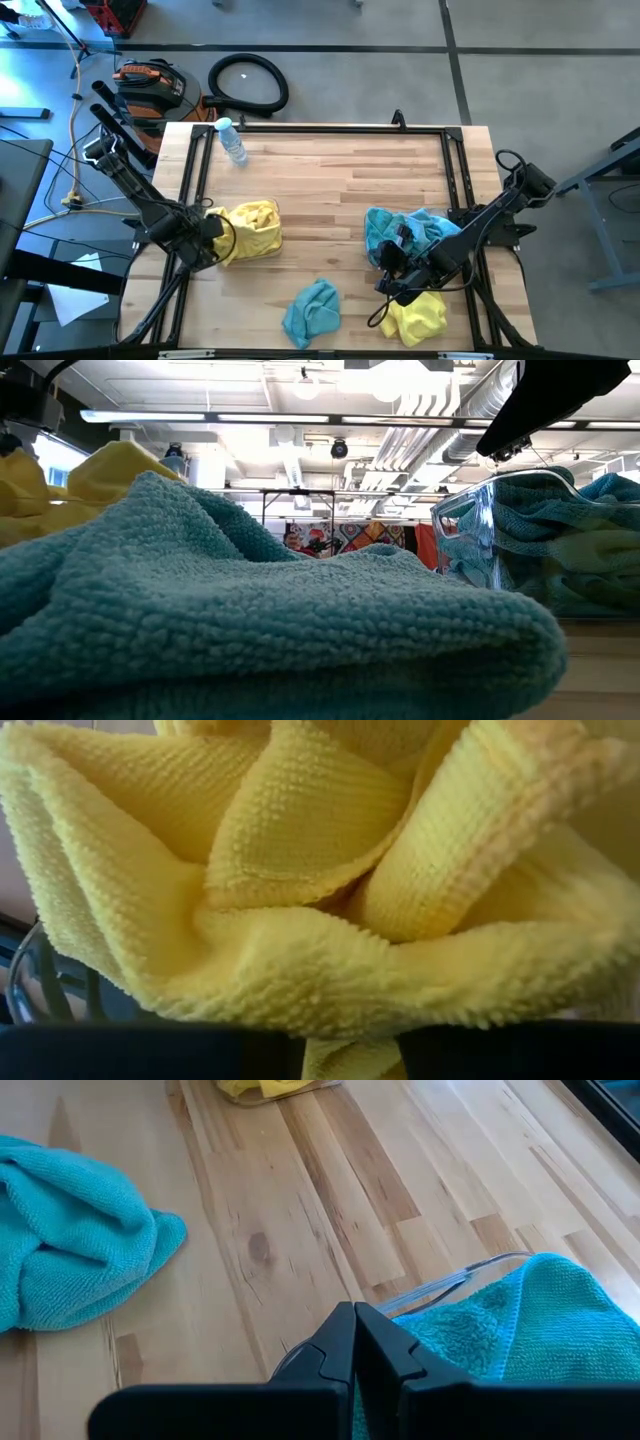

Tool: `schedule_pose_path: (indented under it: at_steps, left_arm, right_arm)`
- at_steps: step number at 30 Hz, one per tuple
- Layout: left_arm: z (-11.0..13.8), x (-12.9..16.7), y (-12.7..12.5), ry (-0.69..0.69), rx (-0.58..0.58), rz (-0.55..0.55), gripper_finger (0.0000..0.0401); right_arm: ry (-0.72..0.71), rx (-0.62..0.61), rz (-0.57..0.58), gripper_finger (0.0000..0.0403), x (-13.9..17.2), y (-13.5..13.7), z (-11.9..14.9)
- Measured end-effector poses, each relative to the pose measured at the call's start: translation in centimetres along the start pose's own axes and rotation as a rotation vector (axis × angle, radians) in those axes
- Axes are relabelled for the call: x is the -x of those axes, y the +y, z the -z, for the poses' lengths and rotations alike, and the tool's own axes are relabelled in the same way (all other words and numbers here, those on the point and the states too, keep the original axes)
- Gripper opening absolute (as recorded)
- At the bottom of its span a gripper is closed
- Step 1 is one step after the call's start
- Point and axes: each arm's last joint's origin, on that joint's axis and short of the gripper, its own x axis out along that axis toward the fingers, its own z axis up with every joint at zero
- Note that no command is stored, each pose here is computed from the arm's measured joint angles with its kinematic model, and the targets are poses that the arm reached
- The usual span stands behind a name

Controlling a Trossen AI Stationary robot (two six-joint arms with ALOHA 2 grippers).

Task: Sort microfiber towel by color & place in baskets
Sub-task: Put the left yellow microfiber cloth into the left transparent bin

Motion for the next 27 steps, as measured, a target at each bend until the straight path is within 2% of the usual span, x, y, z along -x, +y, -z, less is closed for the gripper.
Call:
schedule_pose_path:
  at_steps: [4,8,18,22,25,27]
  left_arm:
    - [0.0,0.0,-0.1,-0.003,-0.015,0.015,0.0136]
    - [-0.2,1.0,-0.3,0.039,-0.017,0.057,0.0143]
    - [-1.6,6.5,0.3,0.041,0.001,0.093,0.0144]
    - [-2.2,8.0,0.6,-0.042,0.009,0.083,0.0144]
    - [-2.5,8.0,0.6,-0.133,0.015,0.045,0.0144]
    - [-2.4,7.4,0.5,-0.145,0.005,0.039,0.0142]
  right_arm:
    - [0.000,0.000,0.000,0.0000,0.0,0.0,0.0]
    - [0.000,0.000,0.000,0.0000,0.0,0.0,0.0]
    - [0.001,0.000,0.000,0.0000,0.0,0.0,0.0]
    - [0.001,0.000,0.000,0.0000,0.0,0.0,0.0]
    - [0.001,0.000,0.000,0.0000,0.0,0.0,0.0]
    - [0.001,0.000,0.000,0.0000,0.0,0.0,0.0]
